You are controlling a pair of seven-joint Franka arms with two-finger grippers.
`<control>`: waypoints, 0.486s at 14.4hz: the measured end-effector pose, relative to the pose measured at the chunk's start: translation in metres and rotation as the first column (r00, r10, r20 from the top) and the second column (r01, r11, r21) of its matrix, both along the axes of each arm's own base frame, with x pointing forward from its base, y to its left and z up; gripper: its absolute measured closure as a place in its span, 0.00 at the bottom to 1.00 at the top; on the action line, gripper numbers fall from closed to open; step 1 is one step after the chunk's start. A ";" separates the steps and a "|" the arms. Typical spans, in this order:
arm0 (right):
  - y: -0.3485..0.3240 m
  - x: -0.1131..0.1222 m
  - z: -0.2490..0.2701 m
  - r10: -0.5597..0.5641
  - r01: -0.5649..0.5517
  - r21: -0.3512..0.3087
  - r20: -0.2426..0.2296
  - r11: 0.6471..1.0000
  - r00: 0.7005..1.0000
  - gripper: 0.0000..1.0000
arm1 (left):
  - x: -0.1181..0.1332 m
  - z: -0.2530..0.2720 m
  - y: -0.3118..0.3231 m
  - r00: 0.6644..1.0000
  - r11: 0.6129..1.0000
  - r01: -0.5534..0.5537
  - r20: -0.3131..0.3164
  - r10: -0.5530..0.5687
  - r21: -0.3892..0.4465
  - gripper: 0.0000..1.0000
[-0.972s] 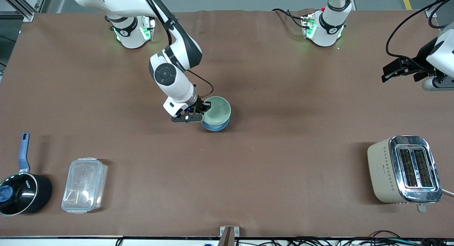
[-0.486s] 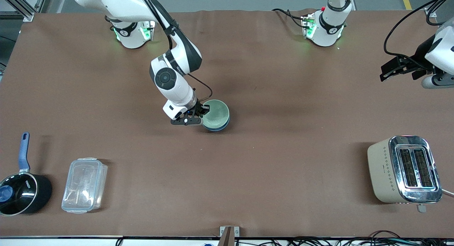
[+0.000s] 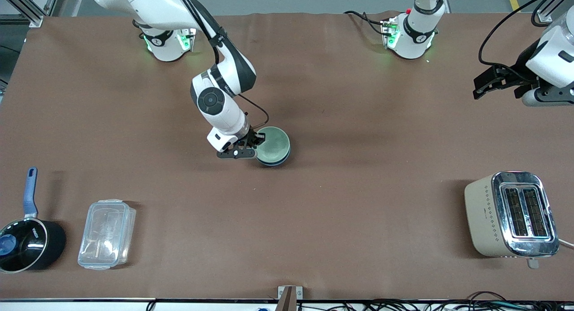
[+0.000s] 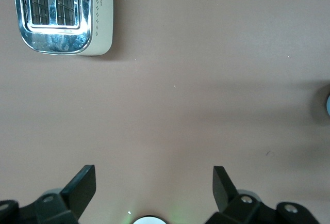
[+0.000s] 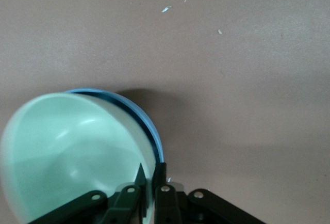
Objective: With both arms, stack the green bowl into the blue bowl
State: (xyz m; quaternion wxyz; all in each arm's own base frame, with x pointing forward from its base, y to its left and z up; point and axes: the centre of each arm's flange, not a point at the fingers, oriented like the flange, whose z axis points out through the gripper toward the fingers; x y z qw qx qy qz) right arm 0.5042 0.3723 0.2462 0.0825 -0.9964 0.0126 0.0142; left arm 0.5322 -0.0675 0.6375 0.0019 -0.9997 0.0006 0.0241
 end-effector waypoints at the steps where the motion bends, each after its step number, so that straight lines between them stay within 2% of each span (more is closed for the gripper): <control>1: 0.000 0.000 0.000 0.000 0.000 0.000 0.000 1.000 1.000 0.77 | 0.000 0.000 0.000 1.000 1.000 0.000 -0.001 0.000 0.000 0.00; 5: 0.001 0.002 0.007 -0.025 0.025 0.005 0.002 1.000 1.000 0.37 | 0.000 -0.003 0.000 1.000 1.000 0.000 -0.007 0.000 0.001 0.00; 7: -0.003 0.008 0.033 -0.040 0.040 0.008 -0.009 0.999 0.999 0.17 | 0.000 -0.004 -0.001 1.000 1.000 0.001 -0.007 -0.001 0.001 0.00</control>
